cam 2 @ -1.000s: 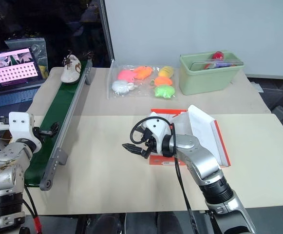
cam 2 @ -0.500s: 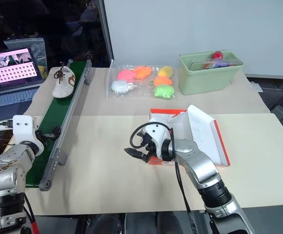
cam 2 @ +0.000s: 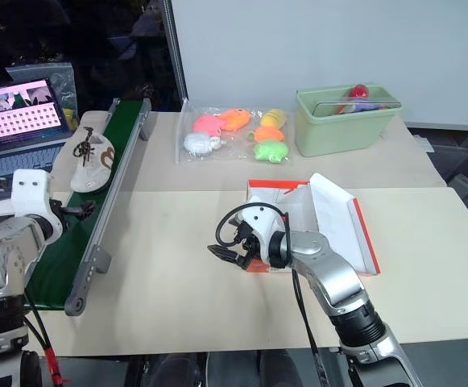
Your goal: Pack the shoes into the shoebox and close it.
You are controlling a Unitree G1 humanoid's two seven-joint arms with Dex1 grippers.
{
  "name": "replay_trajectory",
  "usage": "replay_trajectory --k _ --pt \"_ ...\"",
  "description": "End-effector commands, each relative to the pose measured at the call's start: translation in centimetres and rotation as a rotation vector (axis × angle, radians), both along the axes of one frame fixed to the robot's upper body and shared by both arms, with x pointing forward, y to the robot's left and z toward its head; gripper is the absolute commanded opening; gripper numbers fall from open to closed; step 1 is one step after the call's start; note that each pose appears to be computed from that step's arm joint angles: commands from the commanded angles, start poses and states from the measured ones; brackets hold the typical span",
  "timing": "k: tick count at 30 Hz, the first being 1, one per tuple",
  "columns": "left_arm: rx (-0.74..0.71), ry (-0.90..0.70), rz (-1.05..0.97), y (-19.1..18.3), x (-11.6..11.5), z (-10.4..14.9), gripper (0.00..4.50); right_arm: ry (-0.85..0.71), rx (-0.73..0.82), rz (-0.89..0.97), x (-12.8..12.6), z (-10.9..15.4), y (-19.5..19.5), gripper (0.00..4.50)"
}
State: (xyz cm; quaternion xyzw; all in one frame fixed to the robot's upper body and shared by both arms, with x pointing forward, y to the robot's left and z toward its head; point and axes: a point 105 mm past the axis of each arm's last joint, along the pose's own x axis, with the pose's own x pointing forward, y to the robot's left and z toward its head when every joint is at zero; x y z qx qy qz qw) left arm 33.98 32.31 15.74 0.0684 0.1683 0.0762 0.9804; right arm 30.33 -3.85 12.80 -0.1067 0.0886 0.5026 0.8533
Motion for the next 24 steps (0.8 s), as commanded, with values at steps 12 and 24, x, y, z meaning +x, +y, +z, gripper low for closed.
replay_trajectory --k 12,24 --pt "-0.034 0.063 0.014 -0.1 -0.4 -2.4 4.5 -0.056 0.045 -0.026 0.2 2.0 -0.2 4.49" --pt "-0.079 0.086 -0.038 -2.0 -0.5 -3.3 2.12 -0.058 0.075 -0.055 0.4 2.7 -0.7 4.5"
